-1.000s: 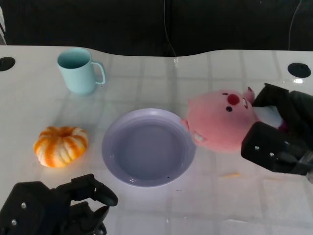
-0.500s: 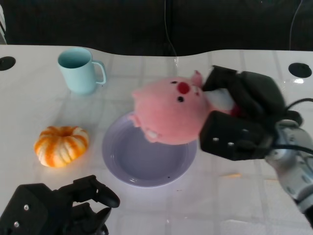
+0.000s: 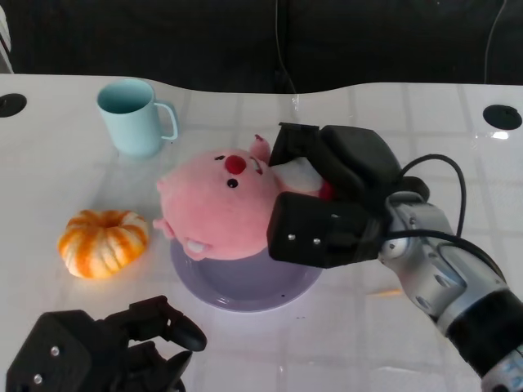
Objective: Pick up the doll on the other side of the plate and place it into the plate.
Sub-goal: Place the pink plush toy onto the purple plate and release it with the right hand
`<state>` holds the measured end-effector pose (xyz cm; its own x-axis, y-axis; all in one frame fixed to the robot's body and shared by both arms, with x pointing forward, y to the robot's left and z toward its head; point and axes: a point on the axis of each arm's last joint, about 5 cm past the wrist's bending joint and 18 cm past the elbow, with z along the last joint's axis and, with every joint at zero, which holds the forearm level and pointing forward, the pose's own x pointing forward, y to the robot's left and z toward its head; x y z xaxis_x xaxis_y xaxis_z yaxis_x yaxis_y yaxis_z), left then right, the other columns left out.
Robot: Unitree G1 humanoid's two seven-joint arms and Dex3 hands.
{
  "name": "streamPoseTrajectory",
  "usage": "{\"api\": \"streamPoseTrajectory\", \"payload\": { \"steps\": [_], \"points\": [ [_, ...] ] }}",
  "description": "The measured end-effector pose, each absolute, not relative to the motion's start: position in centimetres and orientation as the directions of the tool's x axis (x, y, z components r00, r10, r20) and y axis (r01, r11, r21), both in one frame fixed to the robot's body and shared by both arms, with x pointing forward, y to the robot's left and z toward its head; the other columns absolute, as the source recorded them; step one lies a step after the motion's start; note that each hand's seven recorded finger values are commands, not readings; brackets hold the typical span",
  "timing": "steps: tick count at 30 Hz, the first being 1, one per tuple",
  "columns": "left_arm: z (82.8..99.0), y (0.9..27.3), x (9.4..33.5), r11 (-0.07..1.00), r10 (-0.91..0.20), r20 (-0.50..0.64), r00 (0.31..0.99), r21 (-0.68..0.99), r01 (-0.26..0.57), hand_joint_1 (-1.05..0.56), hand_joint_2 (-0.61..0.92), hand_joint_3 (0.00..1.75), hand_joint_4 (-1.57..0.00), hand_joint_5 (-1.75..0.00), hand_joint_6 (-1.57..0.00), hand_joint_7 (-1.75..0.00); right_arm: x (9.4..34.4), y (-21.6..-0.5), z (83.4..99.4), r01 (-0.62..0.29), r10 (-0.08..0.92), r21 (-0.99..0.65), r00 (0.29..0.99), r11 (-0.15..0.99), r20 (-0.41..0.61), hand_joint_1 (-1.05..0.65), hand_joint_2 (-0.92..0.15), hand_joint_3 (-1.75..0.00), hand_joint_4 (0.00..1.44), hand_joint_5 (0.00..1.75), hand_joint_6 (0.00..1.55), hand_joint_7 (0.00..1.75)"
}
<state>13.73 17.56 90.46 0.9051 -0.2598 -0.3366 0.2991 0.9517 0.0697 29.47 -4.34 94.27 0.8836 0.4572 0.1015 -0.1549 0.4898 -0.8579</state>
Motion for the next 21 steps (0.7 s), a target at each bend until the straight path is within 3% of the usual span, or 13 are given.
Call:
{"api": "streamPoseTrajectory", "payload": {
  "steps": [2, 4, 5, 6, 7, 8, 9, 11, 15, 21],
  "points": [
    [90.5, 17.5, 13.7, 0.951, -0.261, -0.335, 0.906, 0.071, 0.3, -0.16, 0.92, 0.54, -0.58, -1.54, -0.56, -1.41, 29.5, -4.1, 94.1, -0.165, 0.467, -0.863, 0.88, 0.478, 0.09, -0.21, -0.52, -0.97, 0.89, 1.75, 0.79, 1.44],
    [90.5, 17.4, 13.7, 0.952, -0.26, -0.334, 0.906, 0.07, 0.299, -0.16, 0.92, 0.54, -0.58, -1.54, -0.56, -1.41, 29.6, -3.9, 93.9, -0.198, 0.478, -0.858, 0.876, 0.473, 0.061, -0.21, -0.62, -0.65, 0.86, 1.6, 0.87, 1.0],
    [90.5, 17.4, 13.7, 0.952, -0.26, -0.333, 0.906, 0.069, 0.299, -0.16, 0.92, 0.54, -0.58, -1.54, -0.56, -1.41, 29.6, -3.9, 93.8, -0.22, 0.485, -0.856, 0.873, 0.468, 0.041, -0.21, -0.68, -0.46, 0.86, 1.49, 0.96, 0.69],
    [90.5, 17.4, 13.7, 0.952, -0.26, -0.333, 0.906, 0.068, 0.299, -0.16, 0.92, 0.54, -0.58, -1.53, -0.56, -1.41, 29.6, -3.9, 93.8, -0.246, 0.493, -0.852, 0.87, 0.463, 0.017, -0.22, -0.74, -0.37, 0.83, 1.4, 0.97, 0.5],
    [90.5, 17.4, 13.7, 0.952, -0.26, -0.333, 0.906, 0.068, 0.299, -0.16, 0.92, 0.54, -0.58, -1.53, -0.56, -1.41, 29.6, -3.9, 93.7, -0.269, 0.501, -0.85, 0.865, 0.453, -0.007, -0.24, -0.79, -0.29, 0.8, 1.24, 0.96, 0.33],
    [90.5, 17.4, 13.7, 0.952, -0.26, -0.333, 0.906, 0.07, 0.299, -0.16, 0.92, 0.55, -0.57, -1.53, -0.56, -1.42, 29.6, -3.9, 93.7, -0.291, 0.512, -0.85, 0.858, 0.439, -0.03, -0.32, -0.85, -0.2, 0.69, 0.85, 0.82, 0.15],
    [90.5, 17.4, 13.7, 0.952, -0.26, -0.333, 0.906, 0.071, 0.299, -0.16, 0.92, 0.55, -0.57, -1.53, -0.56, -1.42, 29.6, -3.9, 93.7, -0.313, 0.524, -0.851, 0.85, 0.422, -0.053, -0.39, -0.89, -0.17, 0.59, 0.62, 0.69, 0.08],
    [90.5, 17.4, 13.7, 0.951, -0.26, -0.331, 0.907, 0.075, 0.3, -0.17, 0.92, 0.55, -0.56, -1.52, -0.55, -1.42, 29.6, -4.0, 93.7, -0.359, 0.548, -0.851, 0.83, 0.384, -0.102, -0.5, -0.91, -0.15, 0.45, 0.35, 0.5, 0.02],
    [90.5, 17.4, 13.7, 0.951, -0.258, -0.332, 0.907, 0.08, 0.3, -0.17, 0.92, 0.54, -0.56, -1.51, -0.54, -1.43, 29.5, -4.3, 94.4, -0.4, 0.58, -0.85, 0.802, 0.343, -0.144, -0.67, -0.92, -0.2, 0.2, 0.15, 0.22, 0.0],
    [90.5, 17.3, 13.7, 0.95, -0.259, -0.334, 0.906, 0.081, 0.301, -0.15, 0.92, 0.55, -0.54, -1.5, -0.53, -1.44, 28.9, -4.8, 95.0, -0.447, 0.612, -0.842, 0.768, 0.302, -0.189, -0.82, -0.92, -0.27, 0.07, 0.07, 0.08, 0.0]
  ]
}}
